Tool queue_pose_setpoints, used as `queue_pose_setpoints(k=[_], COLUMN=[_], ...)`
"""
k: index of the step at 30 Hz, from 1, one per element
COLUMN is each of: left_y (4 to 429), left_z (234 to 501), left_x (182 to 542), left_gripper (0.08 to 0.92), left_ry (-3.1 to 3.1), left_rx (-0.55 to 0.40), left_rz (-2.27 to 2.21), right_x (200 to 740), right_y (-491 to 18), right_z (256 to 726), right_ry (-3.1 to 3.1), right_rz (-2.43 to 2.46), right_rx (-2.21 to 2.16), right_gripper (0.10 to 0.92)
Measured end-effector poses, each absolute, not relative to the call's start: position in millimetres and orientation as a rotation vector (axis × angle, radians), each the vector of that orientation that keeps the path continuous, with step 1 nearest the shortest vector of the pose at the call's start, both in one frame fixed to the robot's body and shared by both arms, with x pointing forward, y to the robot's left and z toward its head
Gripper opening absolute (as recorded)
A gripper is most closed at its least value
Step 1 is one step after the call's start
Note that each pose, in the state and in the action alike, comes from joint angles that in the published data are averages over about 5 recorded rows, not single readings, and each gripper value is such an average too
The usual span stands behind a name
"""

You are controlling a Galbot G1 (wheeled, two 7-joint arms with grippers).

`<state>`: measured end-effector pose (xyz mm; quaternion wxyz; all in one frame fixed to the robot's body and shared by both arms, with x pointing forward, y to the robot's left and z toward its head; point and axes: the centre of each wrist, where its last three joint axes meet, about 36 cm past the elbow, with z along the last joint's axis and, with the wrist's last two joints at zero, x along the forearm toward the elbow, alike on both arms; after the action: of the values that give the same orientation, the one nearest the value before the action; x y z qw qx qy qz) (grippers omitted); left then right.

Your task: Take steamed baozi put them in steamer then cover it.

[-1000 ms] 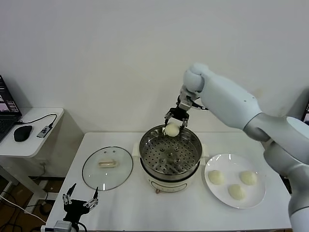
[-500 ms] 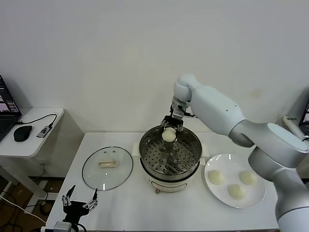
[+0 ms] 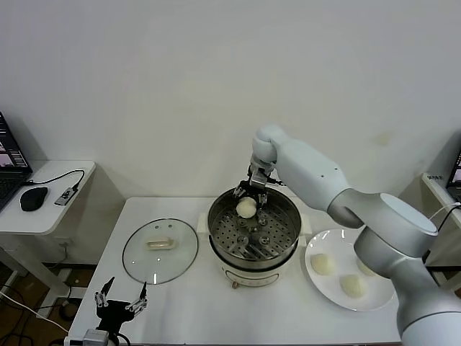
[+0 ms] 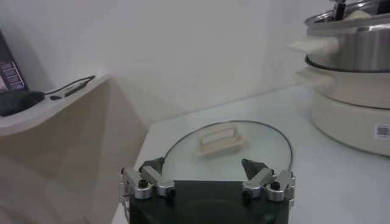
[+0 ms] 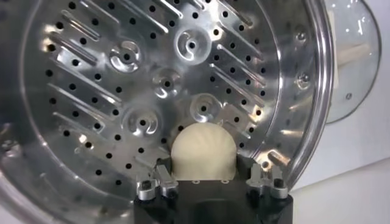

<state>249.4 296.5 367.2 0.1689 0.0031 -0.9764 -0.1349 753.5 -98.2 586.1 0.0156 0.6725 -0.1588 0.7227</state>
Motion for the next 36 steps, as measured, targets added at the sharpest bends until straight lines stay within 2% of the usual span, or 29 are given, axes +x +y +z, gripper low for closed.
queue_pose_setpoints(k=[4, 14, 24, 30, 36], left_y=[297, 297, 296, 294, 291], left_z=[366, 365, 371, 375, 376], left_x=[249, 250, 251, 252, 251], left_gripper=[0.823, 0.823, 0.823, 0.823, 0.823], left_ry=[-2.772, -2.768, -2.767, -2.772, -2.762], left_rx=[0.006, -0.010, -0.040, -0.059, -0.087], left_rz=[-0.385, -0.379, -0.400, -0.397, -0.398], right_x=[754, 737, 700, 670, 639], right_y=[-105, -136, -234, -300, -345], right_z=[594, 646, 694, 693, 672], right_ry=[-0.524, -0.757, -1.181, -1.367, -1.450], right_rz=[2.244, 2.187, 1.862, 1.604, 1.378], right_rx=[2.070, 1.993, 1.758, 1.555, 1.399], right_gripper=[0.815, 0.823, 0.823, 0.823, 0.823])
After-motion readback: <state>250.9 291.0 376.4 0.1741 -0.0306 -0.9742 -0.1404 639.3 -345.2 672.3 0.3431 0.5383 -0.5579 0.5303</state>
